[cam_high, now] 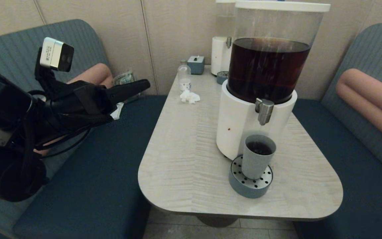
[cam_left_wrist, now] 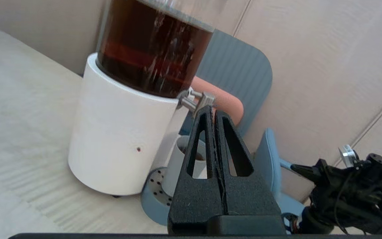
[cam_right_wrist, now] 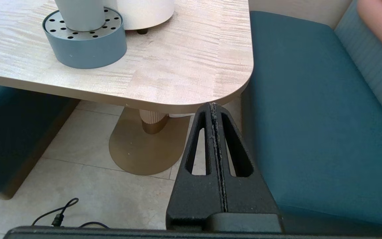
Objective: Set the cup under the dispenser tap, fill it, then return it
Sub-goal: Turn off the faucet
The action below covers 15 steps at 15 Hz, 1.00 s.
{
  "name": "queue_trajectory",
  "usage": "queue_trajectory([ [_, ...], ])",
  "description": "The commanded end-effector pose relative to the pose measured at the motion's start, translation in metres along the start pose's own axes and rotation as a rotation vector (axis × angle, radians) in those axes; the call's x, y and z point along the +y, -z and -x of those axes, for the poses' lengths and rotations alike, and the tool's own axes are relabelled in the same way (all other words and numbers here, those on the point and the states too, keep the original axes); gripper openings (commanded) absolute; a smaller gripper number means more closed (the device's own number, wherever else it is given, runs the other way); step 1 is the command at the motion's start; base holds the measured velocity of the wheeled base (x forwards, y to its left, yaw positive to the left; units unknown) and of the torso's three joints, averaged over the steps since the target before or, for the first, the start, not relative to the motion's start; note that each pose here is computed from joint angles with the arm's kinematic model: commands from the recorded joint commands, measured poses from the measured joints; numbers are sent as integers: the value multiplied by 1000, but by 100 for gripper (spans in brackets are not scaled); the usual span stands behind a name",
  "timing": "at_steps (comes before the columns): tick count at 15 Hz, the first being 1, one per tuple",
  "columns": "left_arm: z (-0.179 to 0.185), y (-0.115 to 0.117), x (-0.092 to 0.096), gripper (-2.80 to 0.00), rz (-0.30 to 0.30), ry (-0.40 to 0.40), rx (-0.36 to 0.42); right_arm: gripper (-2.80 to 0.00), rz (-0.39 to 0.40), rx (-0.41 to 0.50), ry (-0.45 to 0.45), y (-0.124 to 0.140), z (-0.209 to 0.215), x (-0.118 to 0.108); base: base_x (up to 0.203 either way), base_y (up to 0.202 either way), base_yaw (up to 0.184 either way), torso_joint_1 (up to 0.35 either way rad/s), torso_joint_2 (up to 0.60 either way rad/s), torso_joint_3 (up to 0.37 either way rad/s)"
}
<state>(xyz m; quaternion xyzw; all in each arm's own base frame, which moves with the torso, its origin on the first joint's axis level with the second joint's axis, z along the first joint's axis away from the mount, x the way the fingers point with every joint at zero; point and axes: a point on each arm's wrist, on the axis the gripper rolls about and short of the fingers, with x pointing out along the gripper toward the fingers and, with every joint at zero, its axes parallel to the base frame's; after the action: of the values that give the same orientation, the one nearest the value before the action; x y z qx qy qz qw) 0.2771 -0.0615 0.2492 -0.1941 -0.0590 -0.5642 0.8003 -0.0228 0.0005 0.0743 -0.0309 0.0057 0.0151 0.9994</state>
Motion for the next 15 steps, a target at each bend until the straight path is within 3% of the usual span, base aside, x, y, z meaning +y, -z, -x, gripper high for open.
queue_trajectory([
  [1, 0, 1, 0, -280, 2, 7, 3, -280, 1, -2, -1, 0, 0, 0, 0, 0, 0, 0, 0, 0],
  [9, 3, -4, -11, -280, -12, 22, 1, -280, 1, -2, -1, 0, 0, 0, 0, 0, 0, 0, 0, 0],
  [13, -1, 6, -6, -280, 13, 41, 32, -280, 1, -2, -1, 0, 0, 0, 0, 0, 0, 0, 0, 0],
  [15, -8, 16, 6, -280, -9, 45, 49, -280, 1, -2, 0, 0, 0, 0, 0, 0, 0, 0, 0, 0],
])
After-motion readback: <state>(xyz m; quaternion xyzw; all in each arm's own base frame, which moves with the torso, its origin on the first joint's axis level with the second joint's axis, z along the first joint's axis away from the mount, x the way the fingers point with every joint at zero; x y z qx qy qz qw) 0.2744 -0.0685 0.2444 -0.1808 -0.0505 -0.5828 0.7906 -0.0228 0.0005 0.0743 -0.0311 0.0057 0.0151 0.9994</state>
